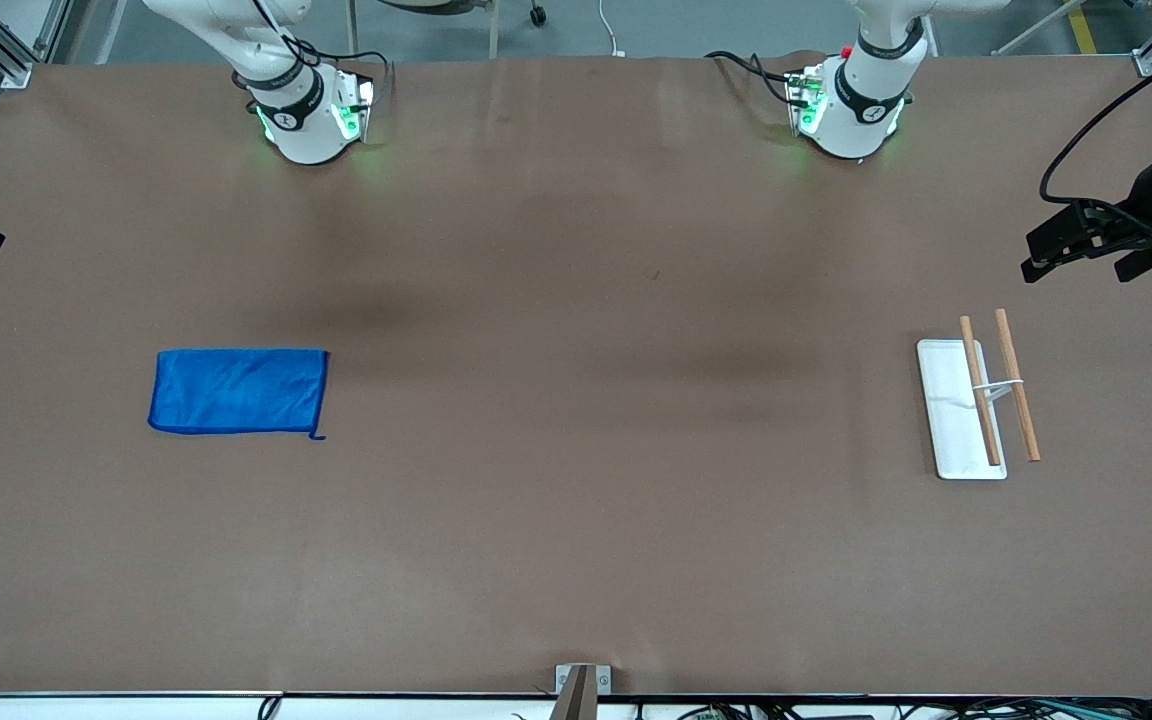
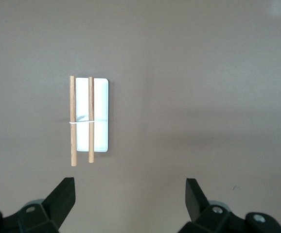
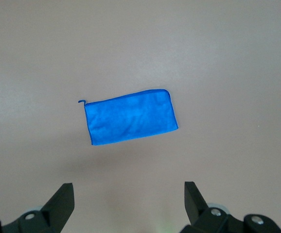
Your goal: Right arm passes towel to left arm to hang
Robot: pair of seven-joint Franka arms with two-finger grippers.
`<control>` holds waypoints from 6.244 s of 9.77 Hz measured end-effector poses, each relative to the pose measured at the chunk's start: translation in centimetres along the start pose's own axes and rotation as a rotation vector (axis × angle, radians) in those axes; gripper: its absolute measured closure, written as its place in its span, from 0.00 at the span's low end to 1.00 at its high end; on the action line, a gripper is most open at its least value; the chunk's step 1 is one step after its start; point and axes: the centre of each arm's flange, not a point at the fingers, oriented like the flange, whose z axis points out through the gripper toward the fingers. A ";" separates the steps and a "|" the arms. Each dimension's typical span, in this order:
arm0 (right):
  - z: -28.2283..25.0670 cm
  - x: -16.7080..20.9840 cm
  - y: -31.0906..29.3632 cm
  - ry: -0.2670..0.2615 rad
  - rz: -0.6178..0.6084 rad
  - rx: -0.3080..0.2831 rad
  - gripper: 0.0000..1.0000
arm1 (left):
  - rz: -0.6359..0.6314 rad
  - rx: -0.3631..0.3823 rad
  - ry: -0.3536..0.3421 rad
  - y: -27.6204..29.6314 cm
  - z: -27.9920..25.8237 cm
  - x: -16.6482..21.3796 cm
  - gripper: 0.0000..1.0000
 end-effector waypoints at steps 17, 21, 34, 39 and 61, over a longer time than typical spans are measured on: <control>41.8 6.0 -2.6 -0.077 -0.101 -0.017 0.00 | 0.009 0.000 -0.002 0.5 0.1 0.1 0.00; 47.5 4.6 -1.2 -0.074 -0.121 -0.017 0.00 | 0.014 0.000 -0.006 0.8 0.3 0.1 0.00; 38.9 5.9 -4.1 -0.264 -0.158 -0.017 0.93 | 0.017 0.000 -0.017 1.0 1.0 0.5 0.00; 26.1 2.9 -15.6 -0.240 -0.268 0.060 0.93 | 0.017 0.000 -0.018 1.0 1.1 0.5 0.00; 15.0 -16.6 -52.1 -0.541 0.076 1.533 0.93 | 0.143 -1.300 -0.338 6.0 19.7 -11.3 0.00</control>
